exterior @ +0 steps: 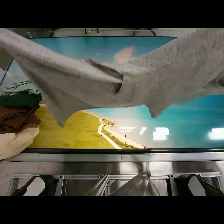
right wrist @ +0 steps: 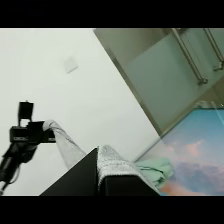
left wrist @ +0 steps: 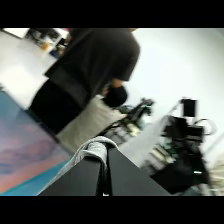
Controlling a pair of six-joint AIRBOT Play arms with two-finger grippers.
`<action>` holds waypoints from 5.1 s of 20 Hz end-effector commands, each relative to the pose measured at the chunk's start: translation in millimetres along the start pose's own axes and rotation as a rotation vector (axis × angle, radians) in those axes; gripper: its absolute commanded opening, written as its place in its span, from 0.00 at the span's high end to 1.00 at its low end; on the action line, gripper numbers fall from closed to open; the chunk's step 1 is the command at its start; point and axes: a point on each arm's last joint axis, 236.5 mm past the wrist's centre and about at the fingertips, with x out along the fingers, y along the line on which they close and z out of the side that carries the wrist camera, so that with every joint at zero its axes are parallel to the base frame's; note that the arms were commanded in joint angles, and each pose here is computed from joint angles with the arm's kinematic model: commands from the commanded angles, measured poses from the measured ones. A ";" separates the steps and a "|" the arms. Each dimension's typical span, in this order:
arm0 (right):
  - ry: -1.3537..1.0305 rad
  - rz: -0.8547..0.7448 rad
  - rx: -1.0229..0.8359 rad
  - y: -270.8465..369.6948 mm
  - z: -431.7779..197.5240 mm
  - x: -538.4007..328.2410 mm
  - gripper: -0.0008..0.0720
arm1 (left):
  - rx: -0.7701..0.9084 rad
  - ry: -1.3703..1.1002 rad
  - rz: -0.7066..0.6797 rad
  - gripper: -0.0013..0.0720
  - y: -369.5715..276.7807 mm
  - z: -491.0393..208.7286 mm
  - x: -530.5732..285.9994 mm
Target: Fold the shirts.
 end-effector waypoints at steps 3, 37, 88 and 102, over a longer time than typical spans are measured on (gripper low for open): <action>0.092 -0.369 0.116 -129.2 -45.2 18.4 0.97 | -0.069 0.106 0.286 0.96 96.7 -24.4 2.1; 0.692 -0.790 0.846 -376.4 -390.8 -140.6 0.49 | -0.834 0.605 0.588 0.02 333.4 -288.8 -126.8; 0.095 -0.391 -0.111 -222.1 -91.7 28.4 0.97 | -0.284 0.428 0.203 0.95 178.9 -128.5 27.6; 0.299 -0.522 0.211 -428.1 -148.2 14.9 0.54 | -0.619 0.357 0.185 0.00 391.0 -112.9 15.3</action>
